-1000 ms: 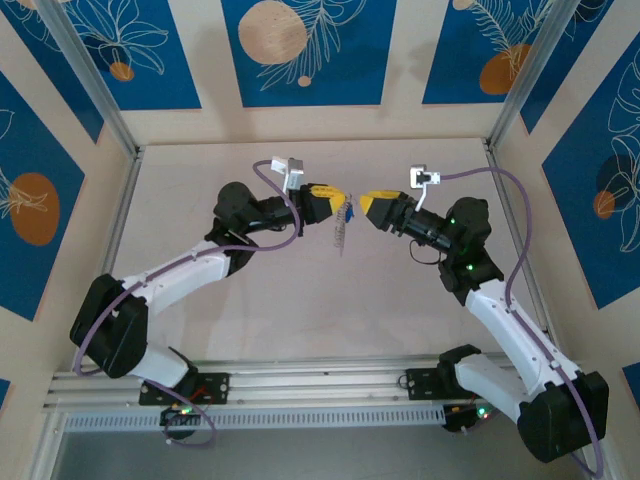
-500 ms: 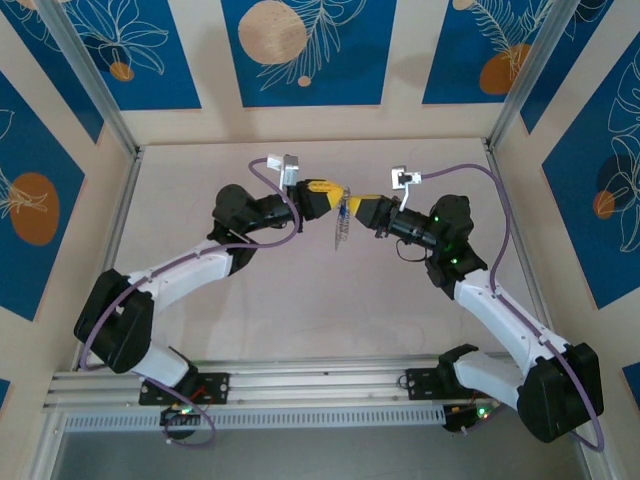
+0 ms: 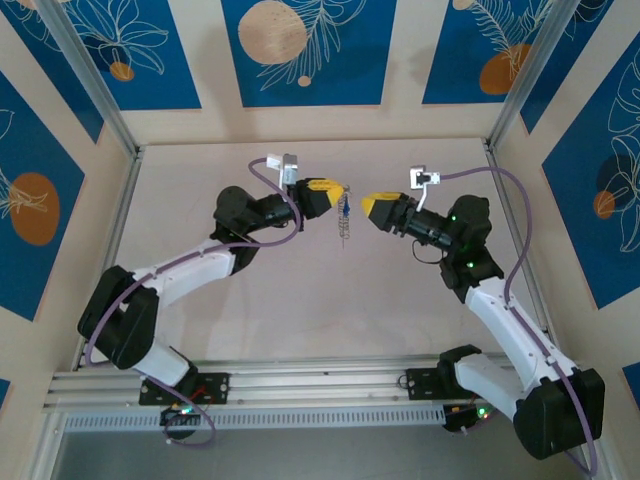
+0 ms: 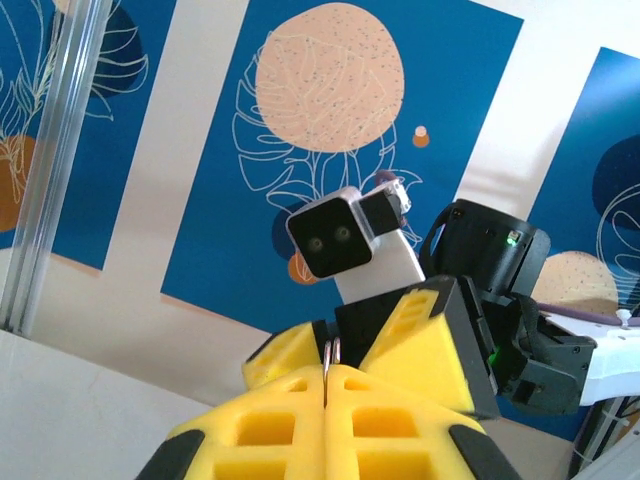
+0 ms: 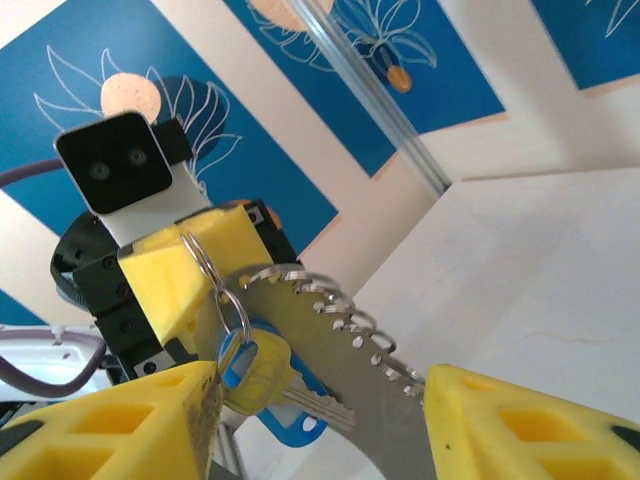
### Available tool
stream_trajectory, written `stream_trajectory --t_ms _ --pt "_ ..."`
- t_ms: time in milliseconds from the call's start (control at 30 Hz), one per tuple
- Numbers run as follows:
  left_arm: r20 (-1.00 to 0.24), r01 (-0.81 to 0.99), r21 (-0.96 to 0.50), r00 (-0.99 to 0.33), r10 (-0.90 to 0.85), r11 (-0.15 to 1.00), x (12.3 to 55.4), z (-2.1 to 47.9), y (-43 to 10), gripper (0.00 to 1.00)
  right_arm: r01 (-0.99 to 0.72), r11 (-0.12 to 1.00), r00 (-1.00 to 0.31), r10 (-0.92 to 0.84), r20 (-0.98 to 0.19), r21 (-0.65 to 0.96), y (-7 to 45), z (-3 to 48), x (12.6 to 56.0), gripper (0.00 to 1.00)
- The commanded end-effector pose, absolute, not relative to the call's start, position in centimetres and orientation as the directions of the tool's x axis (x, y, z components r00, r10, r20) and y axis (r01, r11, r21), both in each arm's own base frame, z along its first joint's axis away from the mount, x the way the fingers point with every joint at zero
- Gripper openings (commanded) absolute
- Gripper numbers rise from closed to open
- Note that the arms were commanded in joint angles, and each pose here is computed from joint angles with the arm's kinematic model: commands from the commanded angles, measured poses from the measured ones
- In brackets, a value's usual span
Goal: Put the keys on the keyring
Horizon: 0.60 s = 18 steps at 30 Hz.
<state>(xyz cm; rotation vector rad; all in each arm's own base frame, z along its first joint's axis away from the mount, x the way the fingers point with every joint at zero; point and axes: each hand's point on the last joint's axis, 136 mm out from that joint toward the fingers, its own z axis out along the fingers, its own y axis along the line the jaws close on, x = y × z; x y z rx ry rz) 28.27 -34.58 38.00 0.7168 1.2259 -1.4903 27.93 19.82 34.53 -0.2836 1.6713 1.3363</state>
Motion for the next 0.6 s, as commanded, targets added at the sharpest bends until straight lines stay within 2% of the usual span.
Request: stream_trajectory --t_ms 0,267,567 --pt "-0.871 0.944 -0.327 -0.283 -0.401 0.044 28.8 39.9 -34.0 0.00 -0.703 0.370 -0.490 0.366 -0.791 0.607 19.5 36.7 28.3 0.59" --pt "-0.829 0.927 -0.376 -0.335 -0.448 0.002 29.1 40.7 -33.7 0.00 -0.742 0.279 -0.481 0.410 -0.775 0.609 20.9 38.6 30.4 0.62" --pt "-0.780 0.895 -0.445 -0.405 -0.476 -0.033 30.0 40.6 -34.0 0.00 -0.760 0.238 -0.477 0.427 -0.768 0.604 21.9 38.5 30.4 0.61"
